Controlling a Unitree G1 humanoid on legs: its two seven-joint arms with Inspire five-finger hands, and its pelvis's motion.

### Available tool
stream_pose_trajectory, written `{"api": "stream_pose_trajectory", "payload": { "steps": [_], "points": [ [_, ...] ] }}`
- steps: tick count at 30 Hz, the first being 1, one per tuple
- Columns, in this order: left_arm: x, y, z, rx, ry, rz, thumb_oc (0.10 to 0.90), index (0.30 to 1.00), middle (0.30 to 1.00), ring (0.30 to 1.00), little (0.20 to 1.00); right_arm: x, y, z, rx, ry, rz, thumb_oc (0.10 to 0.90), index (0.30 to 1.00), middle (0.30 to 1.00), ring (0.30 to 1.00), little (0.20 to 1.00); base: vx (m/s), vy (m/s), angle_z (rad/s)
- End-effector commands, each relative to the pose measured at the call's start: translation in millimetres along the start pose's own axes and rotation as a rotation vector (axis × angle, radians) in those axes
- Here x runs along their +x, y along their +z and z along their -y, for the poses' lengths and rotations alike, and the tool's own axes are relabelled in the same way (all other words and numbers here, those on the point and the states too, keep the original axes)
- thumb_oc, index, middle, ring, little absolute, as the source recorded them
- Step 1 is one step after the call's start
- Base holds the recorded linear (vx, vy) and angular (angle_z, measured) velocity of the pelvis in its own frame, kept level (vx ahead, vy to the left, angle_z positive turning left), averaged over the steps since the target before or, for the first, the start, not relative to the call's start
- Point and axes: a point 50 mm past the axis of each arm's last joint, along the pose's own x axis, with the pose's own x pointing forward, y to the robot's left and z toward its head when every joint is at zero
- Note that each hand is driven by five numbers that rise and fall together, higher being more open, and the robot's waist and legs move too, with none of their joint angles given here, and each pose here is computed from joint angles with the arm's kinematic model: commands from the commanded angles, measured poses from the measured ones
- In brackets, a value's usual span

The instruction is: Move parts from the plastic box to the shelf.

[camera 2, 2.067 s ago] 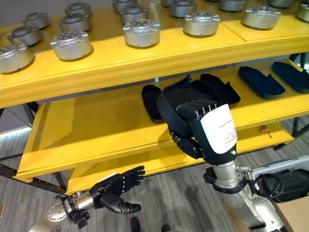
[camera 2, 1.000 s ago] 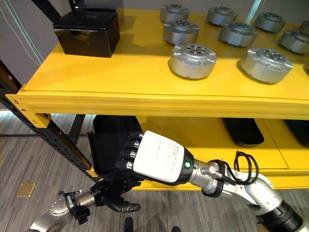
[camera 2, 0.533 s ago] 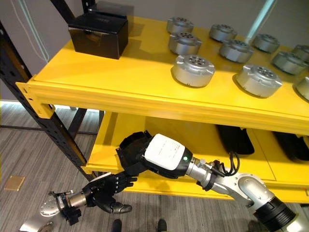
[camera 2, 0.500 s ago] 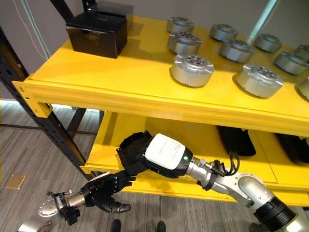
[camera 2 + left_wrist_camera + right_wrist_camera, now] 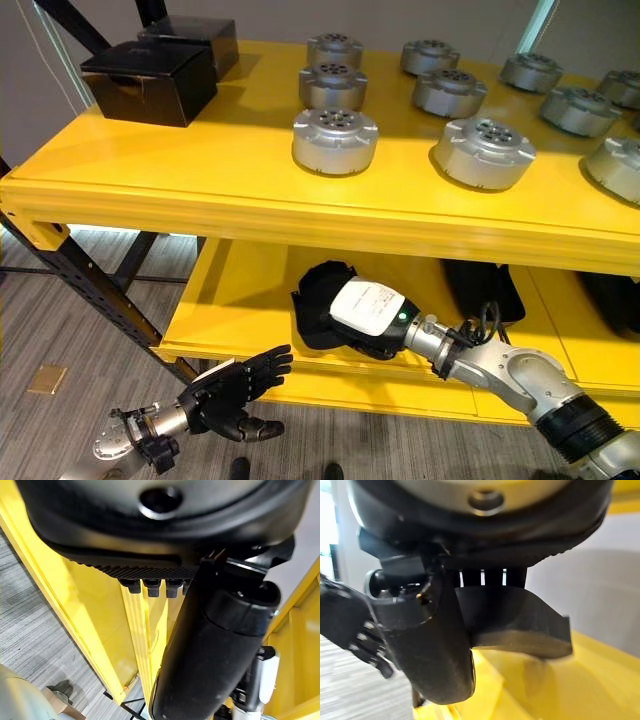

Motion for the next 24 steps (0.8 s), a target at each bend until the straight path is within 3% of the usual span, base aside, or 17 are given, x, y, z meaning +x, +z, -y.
{"api": "stream_pose_trajectory", "payload": {
  "steps": [1, 24],
  "points": [
    [12, 42, 4, 0.105, -0.104, 0.194, 0.9, 1.0, 1.0, 1.0, 1.0, 6, -18, 42, -0.064, -0.215, -0.086, 0.4, 0.3, 0.3, 0.3, 0.3, 0.0, 0.025, 0.9],
    [22, 52, 4, 0.145, -0.186, 0.173, 0.9, 1.0, 1.0, 1.0, 1.0, 9, -48, -26, 0.086, -0.084, -0.466, 0.4, 0.3, 0.3, 0.3, 0.3, 0.0, 0.022, 0.12]
  ]
}}
